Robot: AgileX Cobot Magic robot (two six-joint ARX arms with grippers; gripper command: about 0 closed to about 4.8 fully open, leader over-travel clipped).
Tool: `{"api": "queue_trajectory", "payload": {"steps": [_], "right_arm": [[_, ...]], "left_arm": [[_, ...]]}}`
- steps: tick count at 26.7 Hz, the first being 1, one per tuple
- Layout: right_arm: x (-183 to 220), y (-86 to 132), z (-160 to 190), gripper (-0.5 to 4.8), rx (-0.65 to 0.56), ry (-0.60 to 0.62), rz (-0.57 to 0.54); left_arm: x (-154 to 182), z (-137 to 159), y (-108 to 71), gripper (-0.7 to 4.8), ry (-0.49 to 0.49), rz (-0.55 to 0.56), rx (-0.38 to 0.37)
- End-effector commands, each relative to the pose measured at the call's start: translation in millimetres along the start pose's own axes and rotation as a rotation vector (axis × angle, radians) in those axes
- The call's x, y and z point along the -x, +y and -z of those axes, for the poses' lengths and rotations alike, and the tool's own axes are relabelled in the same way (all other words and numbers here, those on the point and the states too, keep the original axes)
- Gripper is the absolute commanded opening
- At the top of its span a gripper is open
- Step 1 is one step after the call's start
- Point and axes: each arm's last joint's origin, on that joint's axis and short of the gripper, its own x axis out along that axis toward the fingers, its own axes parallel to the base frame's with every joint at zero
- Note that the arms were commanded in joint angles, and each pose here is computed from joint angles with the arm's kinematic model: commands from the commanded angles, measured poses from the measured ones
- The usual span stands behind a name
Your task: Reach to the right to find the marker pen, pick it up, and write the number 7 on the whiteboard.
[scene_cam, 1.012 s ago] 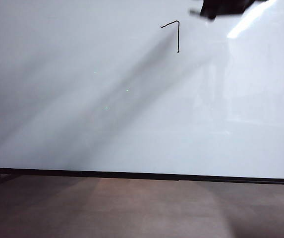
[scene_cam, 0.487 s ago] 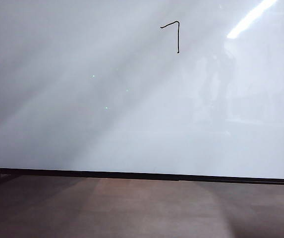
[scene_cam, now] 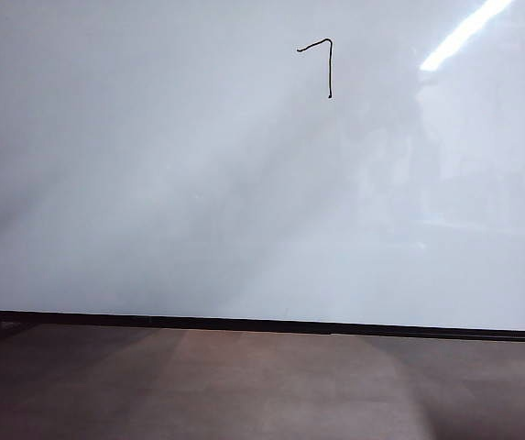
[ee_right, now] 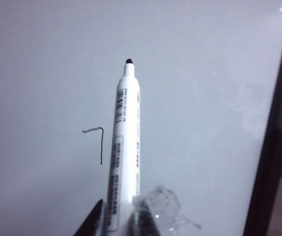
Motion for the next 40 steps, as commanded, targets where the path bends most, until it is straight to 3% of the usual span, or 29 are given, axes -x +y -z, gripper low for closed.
{"api": "queue_trajectory", "payload": {"steps": [1,14,29,35,40], "right_arm": [[10.6,-0.2,17.2,-0.05,0.002,-0.005,0.013],[30.8,3.7,90.6,0.03,0.025,0.091,0.055],[34.7,5.9,108.4,0.02,0.057,0.261,0.013],[35.6,6.1,111.5,0.02,0.064,0.293,0.009],[35.7,6.2,111.8,0.03,0.064,0.296,0.008]], "left_arm": [[10.8,16.5,-0.3,-0.05,0.002,-0.023,-0.006],[37.0,75.0,-4.6,-0.05,0.029,-0.015,-0.009],[29.7,108.3,-9.1,-0.05,0.117,-0.006,0.009],[25.8,120.7,-10.7,-0.05,0.095,-0.018,0.059],[25.3,122.6,-9.7,-0.05,0.092,-0.060,0.058]]}}
